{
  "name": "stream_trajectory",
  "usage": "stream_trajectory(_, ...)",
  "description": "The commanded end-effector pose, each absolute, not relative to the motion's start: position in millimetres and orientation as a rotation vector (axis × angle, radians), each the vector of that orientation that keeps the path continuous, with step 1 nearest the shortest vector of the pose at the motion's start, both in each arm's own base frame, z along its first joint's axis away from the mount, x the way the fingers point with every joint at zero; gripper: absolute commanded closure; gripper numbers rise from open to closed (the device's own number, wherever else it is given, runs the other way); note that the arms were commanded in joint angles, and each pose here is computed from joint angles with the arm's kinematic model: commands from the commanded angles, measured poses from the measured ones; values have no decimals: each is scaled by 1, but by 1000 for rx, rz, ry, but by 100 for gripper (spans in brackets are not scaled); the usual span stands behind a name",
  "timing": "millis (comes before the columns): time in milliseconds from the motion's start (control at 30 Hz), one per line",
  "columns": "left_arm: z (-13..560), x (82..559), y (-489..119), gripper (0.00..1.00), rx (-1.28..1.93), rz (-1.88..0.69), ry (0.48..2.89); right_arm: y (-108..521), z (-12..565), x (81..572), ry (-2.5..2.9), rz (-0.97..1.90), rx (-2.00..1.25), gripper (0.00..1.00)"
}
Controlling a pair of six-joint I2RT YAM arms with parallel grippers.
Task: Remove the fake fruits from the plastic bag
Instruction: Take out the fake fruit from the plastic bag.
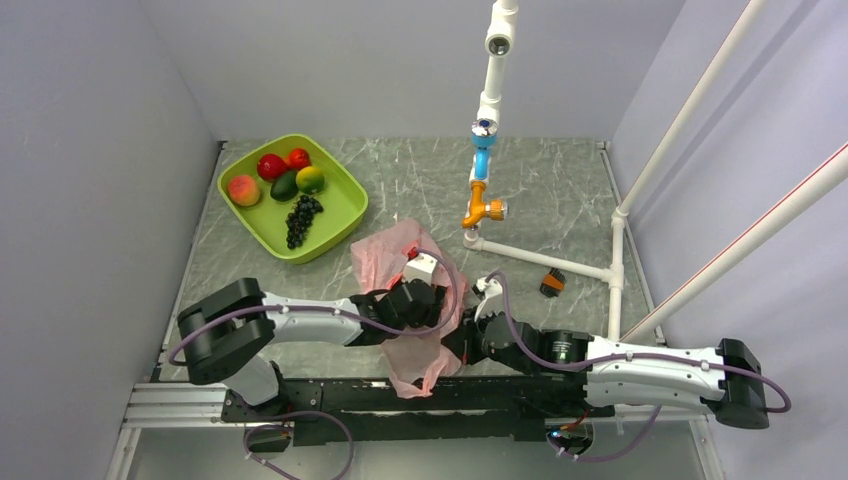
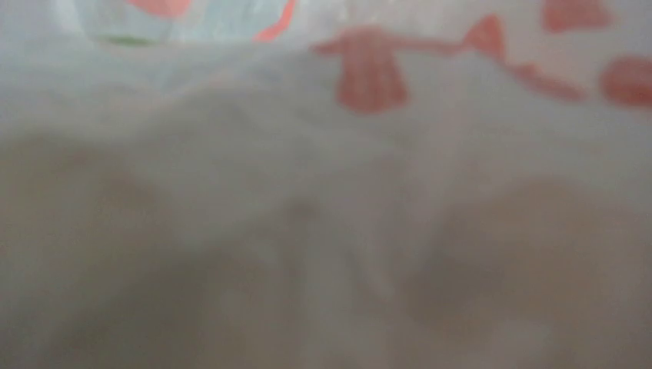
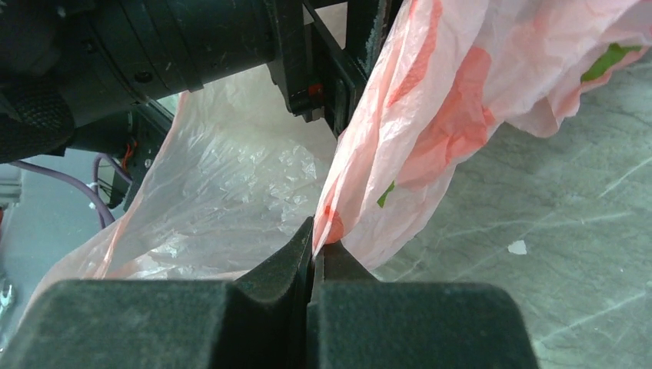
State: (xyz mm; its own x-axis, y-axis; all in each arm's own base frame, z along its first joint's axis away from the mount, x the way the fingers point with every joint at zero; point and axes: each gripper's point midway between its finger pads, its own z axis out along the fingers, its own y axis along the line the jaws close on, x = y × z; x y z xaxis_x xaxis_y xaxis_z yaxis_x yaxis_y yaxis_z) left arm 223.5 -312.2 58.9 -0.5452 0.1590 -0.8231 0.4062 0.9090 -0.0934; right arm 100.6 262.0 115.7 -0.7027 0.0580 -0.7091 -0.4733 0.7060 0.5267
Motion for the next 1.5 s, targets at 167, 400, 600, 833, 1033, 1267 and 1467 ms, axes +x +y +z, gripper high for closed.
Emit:
stream_trajectory(167, 74, 238, -318, 37, 350, -336, 2083, 256, 110, 100, 2181, 947, -270, 100)
stream_trajectory(400, 116, 225, -309, 59, 360, -444, 2029, 251, 97, 102, 2195, 909, -265, 100)
stream_trajectory(600, 140, 207, -290, 73, 331, -551, 2014, 251, 94, 105, 2192, 882, -273, 100)
stream_trajectory(833, 141, 181, -272, 81, 366, -626, 2067, 252, 102, 108, 2175, 866, -284, 100)
stream_trajectory(1033, 129, 141, -259, 81, 489, -762, 2140, 246, 114, 114, 2137, 846, -267, 100)
stream_trajectory(1267, 165, 108, -227, 81, 469, -947, 2072, 245, 118, 120, 2117, 802, -285, 100)
stream_trajectory(1467, 225, 116, -187, 80, 370, -870, 1985, 252, 117, 121, 2119, 796, -311, 100)
